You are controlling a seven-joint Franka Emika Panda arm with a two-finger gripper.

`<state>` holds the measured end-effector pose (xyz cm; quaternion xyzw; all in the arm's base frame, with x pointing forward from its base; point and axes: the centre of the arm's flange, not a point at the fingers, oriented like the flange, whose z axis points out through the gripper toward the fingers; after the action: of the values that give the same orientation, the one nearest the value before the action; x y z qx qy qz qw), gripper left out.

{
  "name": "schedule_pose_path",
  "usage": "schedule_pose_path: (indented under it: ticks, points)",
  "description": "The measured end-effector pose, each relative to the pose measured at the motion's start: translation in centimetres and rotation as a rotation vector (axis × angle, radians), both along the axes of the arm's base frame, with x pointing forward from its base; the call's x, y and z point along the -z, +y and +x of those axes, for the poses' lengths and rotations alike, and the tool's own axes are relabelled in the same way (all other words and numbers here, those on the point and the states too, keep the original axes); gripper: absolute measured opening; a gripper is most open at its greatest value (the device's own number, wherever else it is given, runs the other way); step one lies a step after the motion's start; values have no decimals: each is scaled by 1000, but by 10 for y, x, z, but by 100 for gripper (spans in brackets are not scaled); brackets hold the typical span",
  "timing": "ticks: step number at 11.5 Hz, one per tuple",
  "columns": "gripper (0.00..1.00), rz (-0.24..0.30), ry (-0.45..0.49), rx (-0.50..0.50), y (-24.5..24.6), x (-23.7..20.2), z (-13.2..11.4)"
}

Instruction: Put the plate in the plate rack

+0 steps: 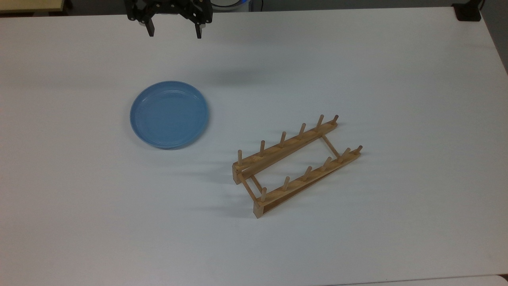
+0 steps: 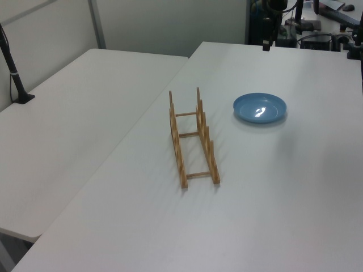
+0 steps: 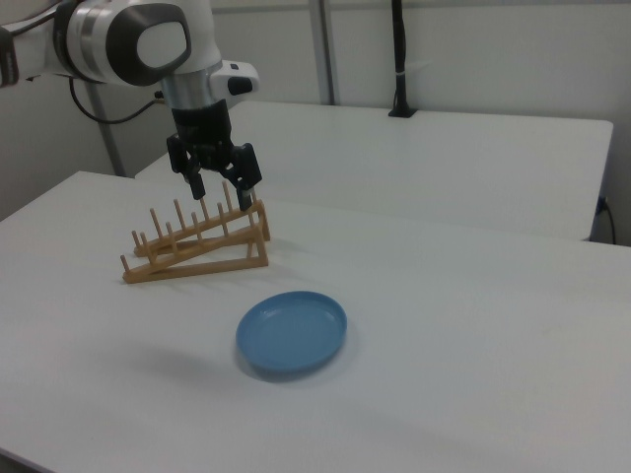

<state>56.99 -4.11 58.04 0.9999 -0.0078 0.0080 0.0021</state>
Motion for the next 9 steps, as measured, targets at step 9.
schedule_pose_path:
  ticks: [9]
  points:
    - [100, 0, 14, -2, 2, 8, 4]
